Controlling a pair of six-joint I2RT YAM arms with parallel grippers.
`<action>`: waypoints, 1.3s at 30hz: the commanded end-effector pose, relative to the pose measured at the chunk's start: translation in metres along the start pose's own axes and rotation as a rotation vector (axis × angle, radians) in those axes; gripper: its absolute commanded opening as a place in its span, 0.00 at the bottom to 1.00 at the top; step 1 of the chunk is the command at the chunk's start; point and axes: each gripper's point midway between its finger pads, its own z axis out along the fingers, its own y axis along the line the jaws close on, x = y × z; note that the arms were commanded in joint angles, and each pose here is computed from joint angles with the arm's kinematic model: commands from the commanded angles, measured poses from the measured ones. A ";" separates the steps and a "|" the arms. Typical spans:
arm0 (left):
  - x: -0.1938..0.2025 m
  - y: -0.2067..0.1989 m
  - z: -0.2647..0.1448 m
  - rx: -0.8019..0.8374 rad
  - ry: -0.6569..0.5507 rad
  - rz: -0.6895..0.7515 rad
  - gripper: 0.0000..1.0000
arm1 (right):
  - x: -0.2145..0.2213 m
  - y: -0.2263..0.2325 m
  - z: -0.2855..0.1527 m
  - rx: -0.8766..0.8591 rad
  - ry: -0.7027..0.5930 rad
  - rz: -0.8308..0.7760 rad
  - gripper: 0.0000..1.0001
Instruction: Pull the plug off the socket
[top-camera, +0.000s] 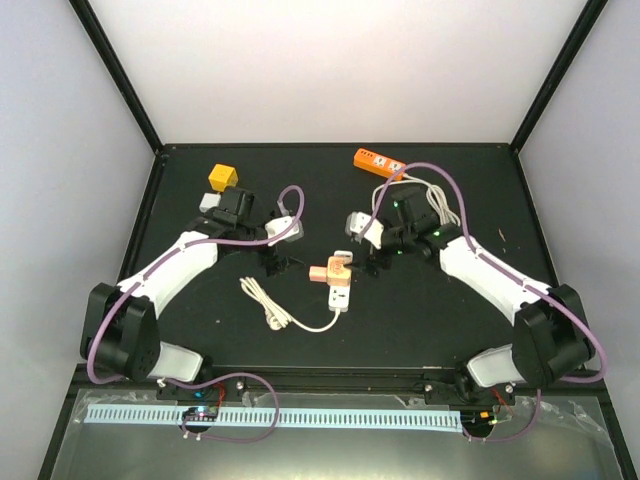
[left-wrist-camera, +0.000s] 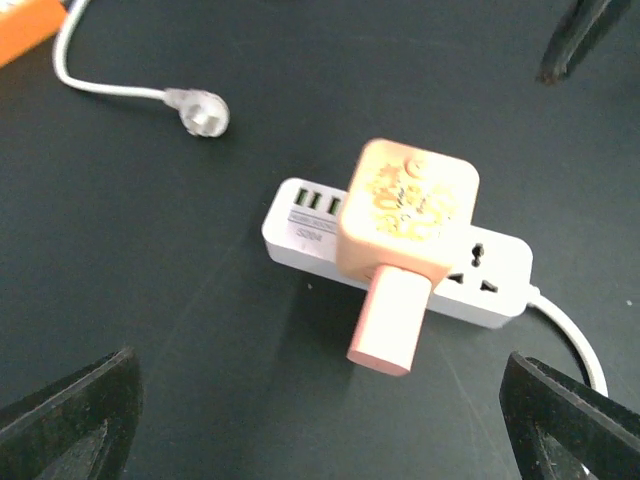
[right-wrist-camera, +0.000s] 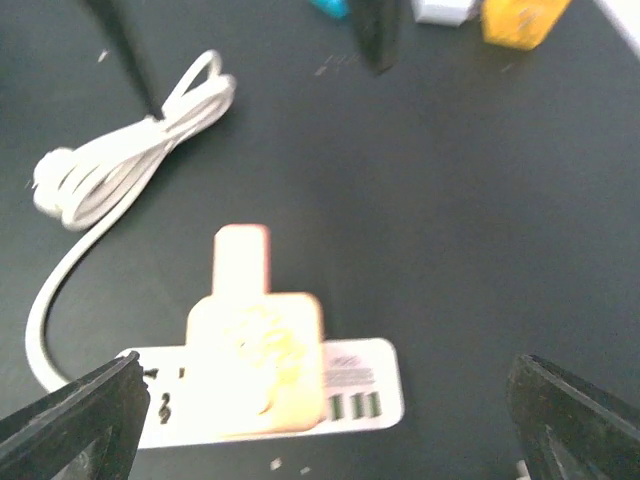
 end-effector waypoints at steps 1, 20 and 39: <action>0.009 -0.021 0.005 0.112 0.009 0.055 0.99 | 0.025 0.027 0.013 -0.098 0.045 -0.070 1.00; 0.038 -0.044 0.021 0.135 0.054 0.104 0.90 | 0.063 0.051 0.066 -0.165 0.242 -0.081 0.94; 0.066 -0.056 0.012 0.129 0.100 0.163 0.71 | 0.061 0.063 0.086 -0.190 0.295 -0.086 0.47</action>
